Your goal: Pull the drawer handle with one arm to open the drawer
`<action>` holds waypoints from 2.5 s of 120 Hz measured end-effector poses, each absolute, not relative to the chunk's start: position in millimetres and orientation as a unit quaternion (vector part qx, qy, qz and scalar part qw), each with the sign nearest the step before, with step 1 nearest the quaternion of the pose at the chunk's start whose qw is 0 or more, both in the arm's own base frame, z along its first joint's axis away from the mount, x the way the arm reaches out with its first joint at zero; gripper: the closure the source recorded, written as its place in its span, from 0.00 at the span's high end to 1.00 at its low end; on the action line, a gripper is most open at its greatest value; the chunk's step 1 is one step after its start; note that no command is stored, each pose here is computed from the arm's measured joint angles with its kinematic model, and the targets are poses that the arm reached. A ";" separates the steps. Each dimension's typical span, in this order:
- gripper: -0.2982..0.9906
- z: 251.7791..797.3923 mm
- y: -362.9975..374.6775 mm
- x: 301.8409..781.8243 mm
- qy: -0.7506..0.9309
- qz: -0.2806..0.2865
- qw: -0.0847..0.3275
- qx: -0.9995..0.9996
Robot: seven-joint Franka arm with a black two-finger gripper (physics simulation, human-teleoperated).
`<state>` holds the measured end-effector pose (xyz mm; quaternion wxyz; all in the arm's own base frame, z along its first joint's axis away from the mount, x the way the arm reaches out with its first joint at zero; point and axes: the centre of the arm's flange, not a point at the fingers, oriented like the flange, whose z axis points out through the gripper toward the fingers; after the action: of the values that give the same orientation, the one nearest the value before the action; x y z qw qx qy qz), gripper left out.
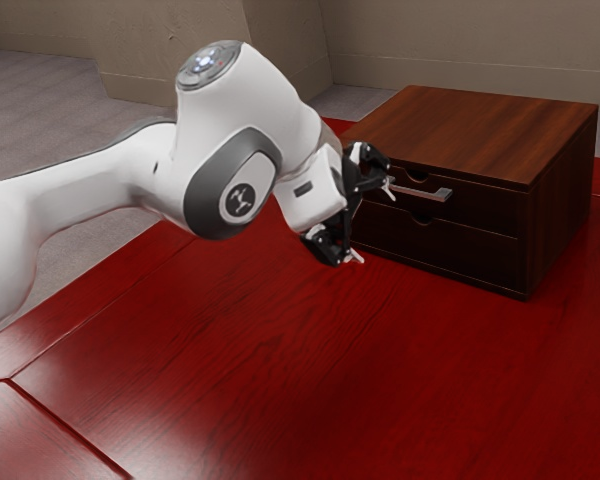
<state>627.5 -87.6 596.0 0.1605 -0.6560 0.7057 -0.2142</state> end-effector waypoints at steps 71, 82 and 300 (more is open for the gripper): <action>0.77 562.7 -51.5 686.6 0.713 -0.210 0.150 -0.652; 0.77 557.0 -50.8 691.2 0.715 -0.208 0.148 -0.651; 0.67 526.8 -23.4 758.0 0.714 -0.204 0.146 -0.654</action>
<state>758.0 -23.4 526.8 0.1458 -0.6535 0.7143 -0.2037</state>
